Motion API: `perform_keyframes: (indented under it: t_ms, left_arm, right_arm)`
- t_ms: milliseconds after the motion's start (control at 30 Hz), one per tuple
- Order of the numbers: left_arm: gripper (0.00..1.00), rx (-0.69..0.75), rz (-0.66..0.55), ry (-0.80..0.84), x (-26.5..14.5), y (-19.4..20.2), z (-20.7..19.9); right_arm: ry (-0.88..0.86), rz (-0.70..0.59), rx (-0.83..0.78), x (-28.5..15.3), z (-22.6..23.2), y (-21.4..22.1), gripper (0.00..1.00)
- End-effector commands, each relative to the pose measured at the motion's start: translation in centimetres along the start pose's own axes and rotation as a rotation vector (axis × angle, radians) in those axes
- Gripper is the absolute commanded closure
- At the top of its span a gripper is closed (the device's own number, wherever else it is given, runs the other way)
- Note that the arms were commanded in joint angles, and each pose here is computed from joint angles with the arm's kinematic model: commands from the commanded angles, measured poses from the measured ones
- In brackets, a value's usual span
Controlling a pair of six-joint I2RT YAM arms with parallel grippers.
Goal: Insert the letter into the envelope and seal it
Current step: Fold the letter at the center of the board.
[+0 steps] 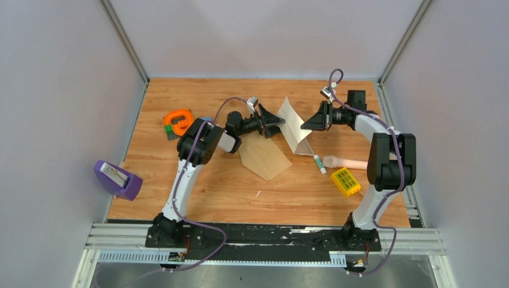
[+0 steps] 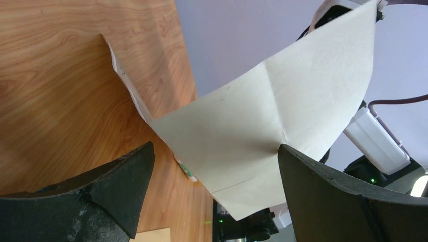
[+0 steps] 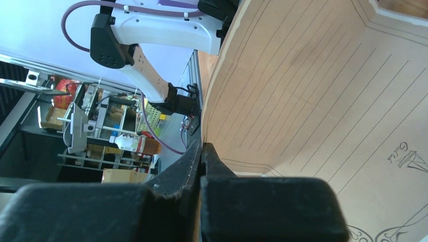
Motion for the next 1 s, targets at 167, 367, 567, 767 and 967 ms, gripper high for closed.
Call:
perform_keyframes:
  t_ms: [167,367,567,767,967]
  left_arm:
    - [0.00,0.043,-0.018,0.121,0.8,-0.4,-0.8]
    - [0.09,0.037,-0.007,0.149,1.0,-0.2,-0.8]
    - [0.10,0.038,-0.007,0.140,0.5,0.3,-0.8]
    - [0.09,0.042,-0.011,0.141,0.4,0.3,-1.1]
    - [0.15,0.049,-0.009,0.141,0.4,0.2,-1.5]
  right_arm:
    - [-0.011,-0.016,0.050,-0.8,-3.0,0.8,1.00]
    - [0.045,-0.047,0.067,-1.5,-4.4,0.8,1.00]
    - [0.111,-0.092,0.058,-2.7,-4.7,0.3,1.00]
    - [0.159,-0.123,0.057,-3.6,-4.9,0.3,1.00]
    - [0.177,-0.124,0.033,-3.5,-4.8,0.4,0.99]
Point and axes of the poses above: each gripper's point midway between its finger pads, its own x axis out along the fingers, its own z axis along the line the jaws close on, y = z × x, the point moved 8 cm from there along -x, back along the fingers, and after that the axes turned 3 degrees about x, right-handed, at the moved point
